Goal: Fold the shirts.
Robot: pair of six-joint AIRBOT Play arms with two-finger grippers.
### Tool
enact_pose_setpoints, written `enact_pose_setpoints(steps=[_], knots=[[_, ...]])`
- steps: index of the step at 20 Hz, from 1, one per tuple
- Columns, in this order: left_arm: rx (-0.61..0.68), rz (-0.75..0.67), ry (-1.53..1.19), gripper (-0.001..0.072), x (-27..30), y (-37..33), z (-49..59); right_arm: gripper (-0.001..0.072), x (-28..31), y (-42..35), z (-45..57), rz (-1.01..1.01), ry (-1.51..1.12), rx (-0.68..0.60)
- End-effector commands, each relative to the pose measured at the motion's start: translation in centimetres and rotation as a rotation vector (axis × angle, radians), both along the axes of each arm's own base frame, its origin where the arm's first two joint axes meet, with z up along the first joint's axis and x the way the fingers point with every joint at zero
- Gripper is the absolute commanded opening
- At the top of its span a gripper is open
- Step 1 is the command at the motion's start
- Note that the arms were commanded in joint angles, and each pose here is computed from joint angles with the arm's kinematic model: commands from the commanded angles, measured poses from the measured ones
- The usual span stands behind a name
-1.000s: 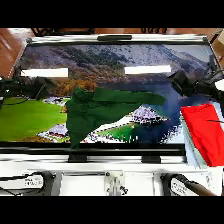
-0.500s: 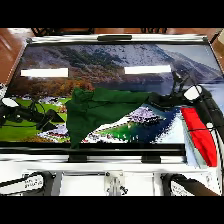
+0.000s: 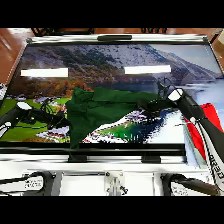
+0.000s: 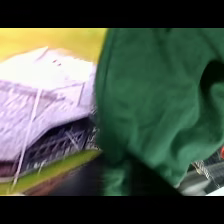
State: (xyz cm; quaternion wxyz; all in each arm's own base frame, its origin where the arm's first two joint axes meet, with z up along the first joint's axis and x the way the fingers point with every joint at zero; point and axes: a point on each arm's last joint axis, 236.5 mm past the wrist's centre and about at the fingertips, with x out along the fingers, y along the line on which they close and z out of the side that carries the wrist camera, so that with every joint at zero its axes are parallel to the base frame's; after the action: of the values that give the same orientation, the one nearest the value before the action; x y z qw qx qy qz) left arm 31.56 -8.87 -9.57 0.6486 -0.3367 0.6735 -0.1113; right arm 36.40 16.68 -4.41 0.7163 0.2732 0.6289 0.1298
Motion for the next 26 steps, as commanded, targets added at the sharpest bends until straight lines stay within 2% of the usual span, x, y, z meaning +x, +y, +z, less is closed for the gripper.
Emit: enact_pose_setpoints(steps=[1, 3, 4, 5, 9, 19, 20, 21, 22, 24, 26], knots=[[0.019, -0.010, -0.052, 0.0038, 1.2, -0.4, -0.2, 0.0584, -0.9, 1.8, -1.6, 0.031, 0.049, 0.008], [0.019, -0.029, -0.076, 0.0038, 1.6, -0.2, 0.3, 0.0585, -0.8, 2.6, -2.1, 0.029, 0.047, 0.004], [0.018, -0.040, -0.088, 0.0037, 1.8, -0.2, 0.5, 0.0607, -0.7, 3.0, -2.4, 0.015, 0.053, 0.009], [0.018, -0.050, -0.102, 0.0037, 1.9, -0.2, 0.9, 0.0658, -0.6, 3.5, -2.7, 0.004, 0.056, 0.017], [0.029, -0.069, -0.173, 0.0037, 2.7, -0.2, 3.0, 0.0658, 0.8, 7.4, -3.3, -0.080, 0.055, 0.120], [0.048, -0.103, -0.310, 0.0038, 3.3, -0.2, 6.6, 0.0642, 2.4, 8.0, -5.1, -0.258, 0.118, 0.166], [0.048, -0.103, -0.311, 0.0037, 3.3, -0.2, 6.6, 0.0523, 2.4, 8.0, -5.3, -0.259, 0.122, 0.167], [0.049, -0.106, -0.315, 0.0037, 3.3, -0.2, 6.6, 0.0218, 2.3, 8.0, -5.4, -0.258, 0.124, 0.165], [0.050, -0.117, -0.327, 0.0037, 3.4, -0.3, 6.7, 0.0064, 2.4, 8.0, -5.3, -0.256, 0.120, 0.166], [0.064, -0.136, -0.381, 0.0036, 4.1, -0.1, 8.0, 0.0061, 2.5, 8.4, -3.8, -0.156, 0.062, 0.167], [0.101, -0.132, -0.527, 0.0036, 6.4, 0.5, 13.0, 0.0061, 2.4, 8.6, 0.3, 0.042, -0.056, 0.156]])
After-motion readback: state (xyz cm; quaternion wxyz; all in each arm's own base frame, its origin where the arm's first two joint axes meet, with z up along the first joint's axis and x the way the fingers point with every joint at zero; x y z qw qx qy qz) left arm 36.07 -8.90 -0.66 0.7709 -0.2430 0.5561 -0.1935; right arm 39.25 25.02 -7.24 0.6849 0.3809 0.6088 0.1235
